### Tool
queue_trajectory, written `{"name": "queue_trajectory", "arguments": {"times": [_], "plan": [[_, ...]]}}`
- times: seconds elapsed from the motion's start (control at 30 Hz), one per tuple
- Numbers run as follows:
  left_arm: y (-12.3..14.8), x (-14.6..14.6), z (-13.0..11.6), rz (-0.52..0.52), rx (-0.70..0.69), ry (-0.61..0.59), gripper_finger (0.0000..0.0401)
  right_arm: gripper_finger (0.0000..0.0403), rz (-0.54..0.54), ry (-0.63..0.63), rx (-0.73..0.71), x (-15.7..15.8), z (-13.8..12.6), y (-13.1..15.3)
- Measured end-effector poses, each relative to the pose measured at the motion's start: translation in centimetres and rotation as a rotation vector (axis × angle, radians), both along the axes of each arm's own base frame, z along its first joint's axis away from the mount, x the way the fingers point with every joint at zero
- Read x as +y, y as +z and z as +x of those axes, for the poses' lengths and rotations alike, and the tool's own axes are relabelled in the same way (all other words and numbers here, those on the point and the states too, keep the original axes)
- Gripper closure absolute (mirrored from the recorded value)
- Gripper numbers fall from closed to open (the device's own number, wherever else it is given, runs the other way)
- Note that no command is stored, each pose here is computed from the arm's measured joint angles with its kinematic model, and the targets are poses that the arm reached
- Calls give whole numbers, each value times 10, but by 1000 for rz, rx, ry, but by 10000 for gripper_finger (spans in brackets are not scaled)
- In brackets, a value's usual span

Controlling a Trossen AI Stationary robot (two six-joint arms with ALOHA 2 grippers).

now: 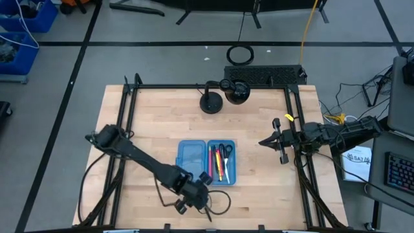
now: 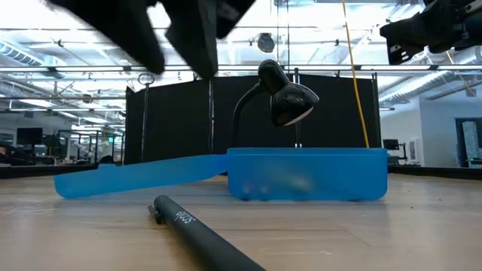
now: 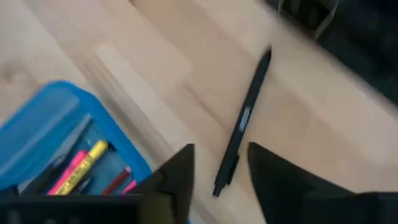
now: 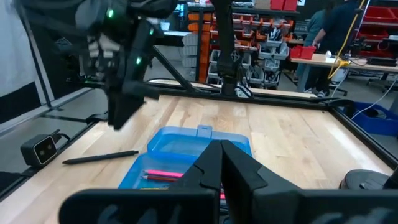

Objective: Pick & place school supplies into a supply box
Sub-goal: Put the black pen into the blue supply box

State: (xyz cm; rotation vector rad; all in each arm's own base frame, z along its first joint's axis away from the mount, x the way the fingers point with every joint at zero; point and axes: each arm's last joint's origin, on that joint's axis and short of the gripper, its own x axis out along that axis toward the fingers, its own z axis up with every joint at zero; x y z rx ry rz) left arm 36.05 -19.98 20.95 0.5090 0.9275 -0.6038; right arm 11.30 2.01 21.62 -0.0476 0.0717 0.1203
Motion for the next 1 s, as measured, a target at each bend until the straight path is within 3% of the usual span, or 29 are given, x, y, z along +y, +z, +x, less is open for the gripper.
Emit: {"name": "queue_trajectory", "arguments": {"times": [0.13, 0.27, 0.5, 1.0], "plan": [[-18, -4, 6, 94, 54, -77, 193, 403, 19, -1, 2, 0, 0, 0], [-28, -10, 11, 131, 37, -154, 171, 403, 30, -2, 5, 0, 0, 0], [-32, -23, 20, 58, -17, -205, 187, 403, 32, -3, 19, 0, 2, -1], [-70, -25, 30, 90, 10, -266, 210, 403, 80, -11, 89, 2, 9, -7]]}}
